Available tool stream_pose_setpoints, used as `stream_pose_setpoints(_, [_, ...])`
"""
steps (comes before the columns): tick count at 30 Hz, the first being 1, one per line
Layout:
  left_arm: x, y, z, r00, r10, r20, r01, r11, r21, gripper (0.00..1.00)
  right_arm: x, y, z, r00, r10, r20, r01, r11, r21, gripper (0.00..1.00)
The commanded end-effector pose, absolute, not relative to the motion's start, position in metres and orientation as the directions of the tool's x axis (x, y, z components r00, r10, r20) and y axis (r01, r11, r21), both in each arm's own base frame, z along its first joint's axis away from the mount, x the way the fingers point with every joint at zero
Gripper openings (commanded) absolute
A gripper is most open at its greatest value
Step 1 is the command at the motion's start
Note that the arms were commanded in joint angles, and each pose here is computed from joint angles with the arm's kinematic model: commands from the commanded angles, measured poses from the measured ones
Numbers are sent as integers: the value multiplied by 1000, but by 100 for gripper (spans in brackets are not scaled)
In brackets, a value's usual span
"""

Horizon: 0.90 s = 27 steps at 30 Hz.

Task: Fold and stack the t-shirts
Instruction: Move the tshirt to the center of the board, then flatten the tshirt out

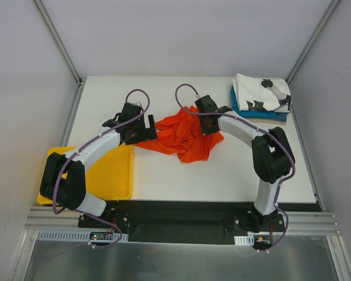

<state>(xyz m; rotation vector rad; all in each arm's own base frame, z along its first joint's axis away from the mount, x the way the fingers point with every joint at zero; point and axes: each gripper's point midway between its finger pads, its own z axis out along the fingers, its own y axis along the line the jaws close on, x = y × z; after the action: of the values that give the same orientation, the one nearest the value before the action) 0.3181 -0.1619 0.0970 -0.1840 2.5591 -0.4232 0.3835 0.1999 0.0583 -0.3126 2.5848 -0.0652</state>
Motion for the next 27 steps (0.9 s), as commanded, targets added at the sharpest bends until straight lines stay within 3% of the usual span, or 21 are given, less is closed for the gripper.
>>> stream_pose_setpoints(1, [319,-159,109,-828,-248,-503,-60,931,-359,99,388,166,143,-713,-144,-686,-68,988,-137,1])
stream_pose_setpoints(7, [318,-161,107,-835,-253,-489,-65,927,-368,99,360,59,187,-633,23,-774,218,964,-150,1])
stream_pose_setpoints(12, [318,-163,99,-849,-250,-466,-71,927,-367,99,327,-24,184,-591,241,-770,449,891,-65,1])
stream_pose_setpoints(18, [315,-169,92,-867,-255,-427,-78,917,-390,99,301,-61,189,-537,323,-779,553,832,-37,1])
stream_pose_setpoints(27, [268,-219,63,-959,-131,-253,8,876,-483,92,309,-47,178,-572,338,-747,495,869,13,1])
